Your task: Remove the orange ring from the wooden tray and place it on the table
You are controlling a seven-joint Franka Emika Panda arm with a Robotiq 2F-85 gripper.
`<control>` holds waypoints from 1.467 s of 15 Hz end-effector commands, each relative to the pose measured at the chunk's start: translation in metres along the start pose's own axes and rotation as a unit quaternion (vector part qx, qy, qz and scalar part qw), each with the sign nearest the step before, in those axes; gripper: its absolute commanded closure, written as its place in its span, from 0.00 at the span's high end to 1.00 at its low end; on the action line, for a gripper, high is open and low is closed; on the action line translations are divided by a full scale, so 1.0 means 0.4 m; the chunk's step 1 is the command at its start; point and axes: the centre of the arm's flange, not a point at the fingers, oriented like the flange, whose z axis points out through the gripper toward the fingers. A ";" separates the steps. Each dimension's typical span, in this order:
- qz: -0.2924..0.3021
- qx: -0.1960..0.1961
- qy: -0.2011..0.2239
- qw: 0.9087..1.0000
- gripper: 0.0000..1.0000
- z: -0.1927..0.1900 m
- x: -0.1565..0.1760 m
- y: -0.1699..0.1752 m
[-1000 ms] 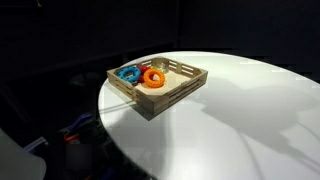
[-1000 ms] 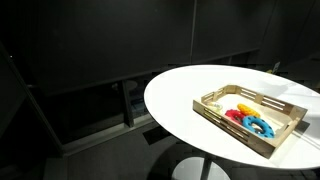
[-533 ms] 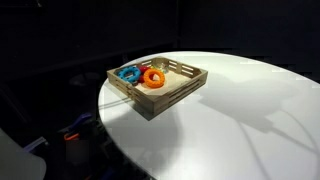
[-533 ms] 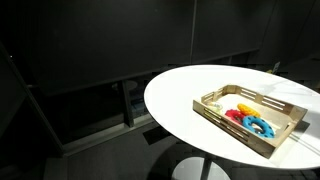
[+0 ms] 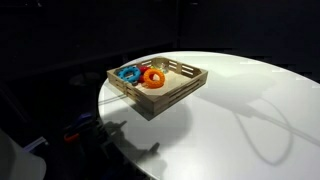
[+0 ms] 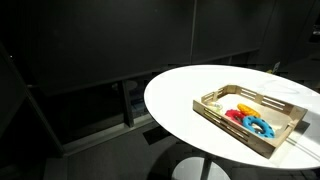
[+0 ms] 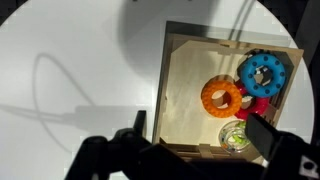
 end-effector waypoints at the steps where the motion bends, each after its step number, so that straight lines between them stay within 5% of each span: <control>1: -0.003 -0.001 -0.002 1.000 1.00 0.006 0.005 -0.006; 12: -0.027 0.000 0.014 1.000 1.00 0.041 0.026 -0.060; 22: -0.061 0.024 0.046 0.997 1.00 0.232 0.059 -0.186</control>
